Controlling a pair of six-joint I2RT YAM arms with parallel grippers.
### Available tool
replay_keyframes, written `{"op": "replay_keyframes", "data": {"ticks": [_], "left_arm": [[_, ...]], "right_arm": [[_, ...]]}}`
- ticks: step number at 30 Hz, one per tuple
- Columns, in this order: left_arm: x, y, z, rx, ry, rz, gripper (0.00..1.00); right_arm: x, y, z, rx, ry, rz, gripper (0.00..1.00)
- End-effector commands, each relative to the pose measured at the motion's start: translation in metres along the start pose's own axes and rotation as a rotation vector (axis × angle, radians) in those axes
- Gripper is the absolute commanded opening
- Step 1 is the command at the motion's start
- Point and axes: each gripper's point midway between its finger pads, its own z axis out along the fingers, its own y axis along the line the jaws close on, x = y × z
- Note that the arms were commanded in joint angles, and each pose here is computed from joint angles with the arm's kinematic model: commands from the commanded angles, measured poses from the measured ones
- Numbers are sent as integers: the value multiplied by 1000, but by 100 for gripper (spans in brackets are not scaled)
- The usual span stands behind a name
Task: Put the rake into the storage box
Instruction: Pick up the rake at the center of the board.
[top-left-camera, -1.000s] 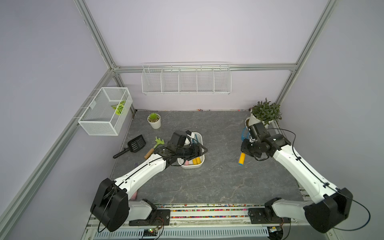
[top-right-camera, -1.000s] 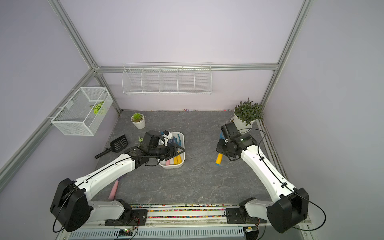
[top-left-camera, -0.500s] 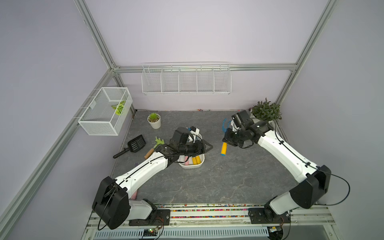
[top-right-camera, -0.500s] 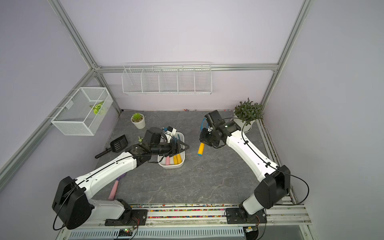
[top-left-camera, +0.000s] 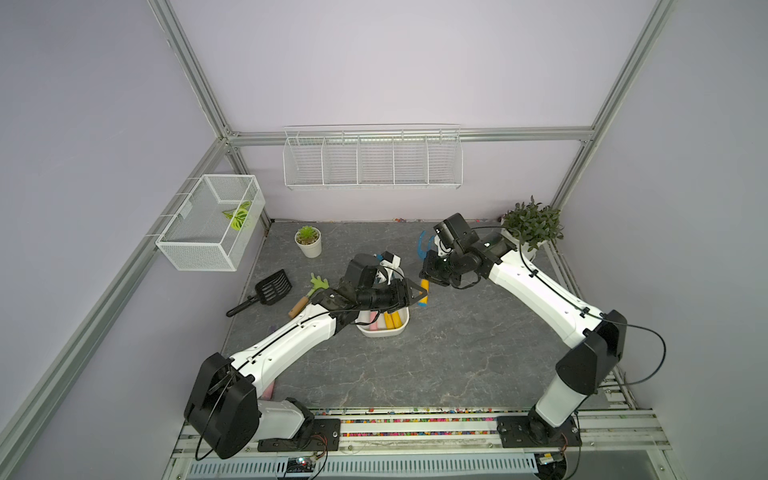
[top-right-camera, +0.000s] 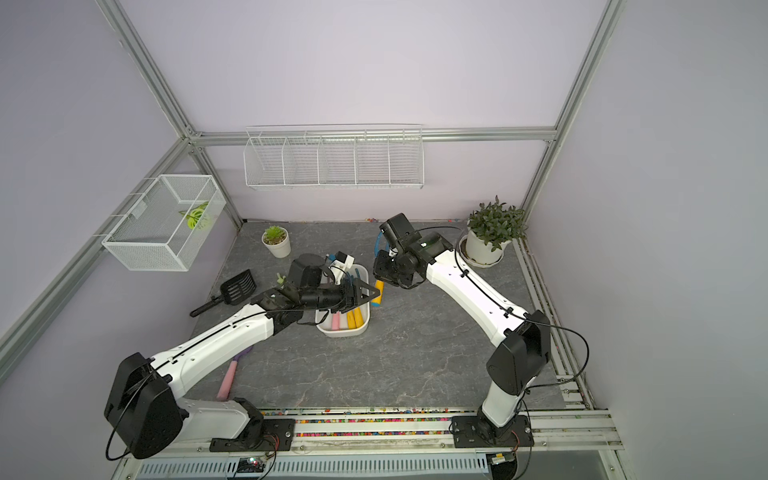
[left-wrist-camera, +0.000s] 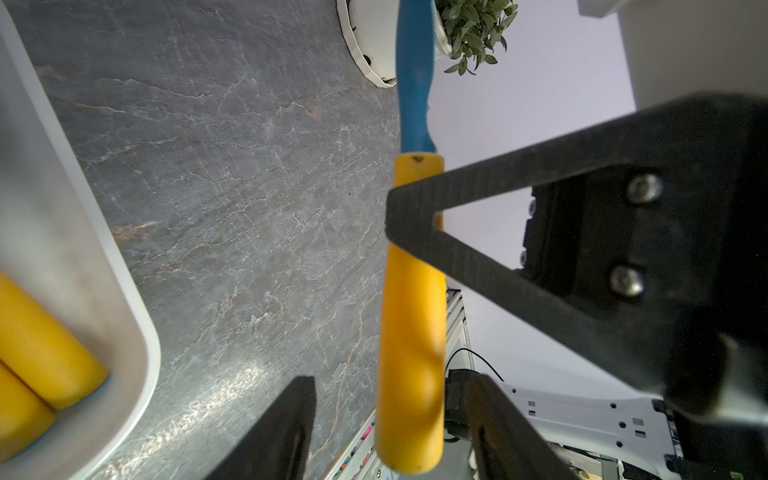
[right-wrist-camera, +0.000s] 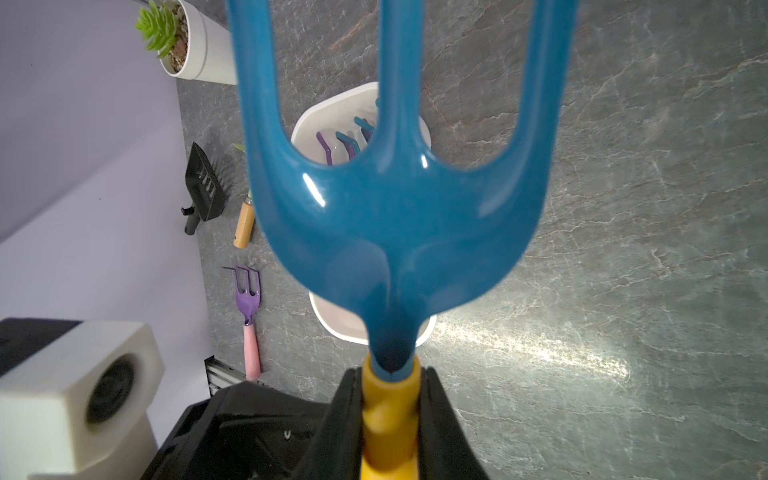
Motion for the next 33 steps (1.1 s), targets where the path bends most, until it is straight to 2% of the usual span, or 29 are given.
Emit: {"op": "replay_keyframes", "data": {"ticks": [1, 4, 13, 17, 20, 24, 26, 29, 33], "left_arm": [[-1, -9, -2, 32, -7, 15, 57], [0, -6, -1, 31, -5, 5, 51], [1, -5, -1, 32, -9, -5, 43], [1, -4, 0, 30, -6, -4, 34], [1, -4, 0, 28, -5, -5, 24], [2, 4, 3, 4, 5, -23, 0], [2, 9, 4, -14, 4, -37, 0], [2, 12, 2, -23, -2, -44, 0], [0, 18, -3, -36, -19, -53, 0]], "right_arm": [[-3, 9, 0, -5, -16, 7, 0], [-3, 14, 0, -15, -20, 8, 0], [-1, 24, 1, -55, -10, 36, 0], [0, 27, 0, -71, -12, 39, 0], [1, 26, 0, -70, -5, 35, 0], [4, 28, 0, -82, 11, 16, 0], [5, 28, -2, -86, 10, 10, 5], [4, 31, -7, -102, 0, -7, 19], [0, 31, -15, -103, -31, -30, 41]]}}
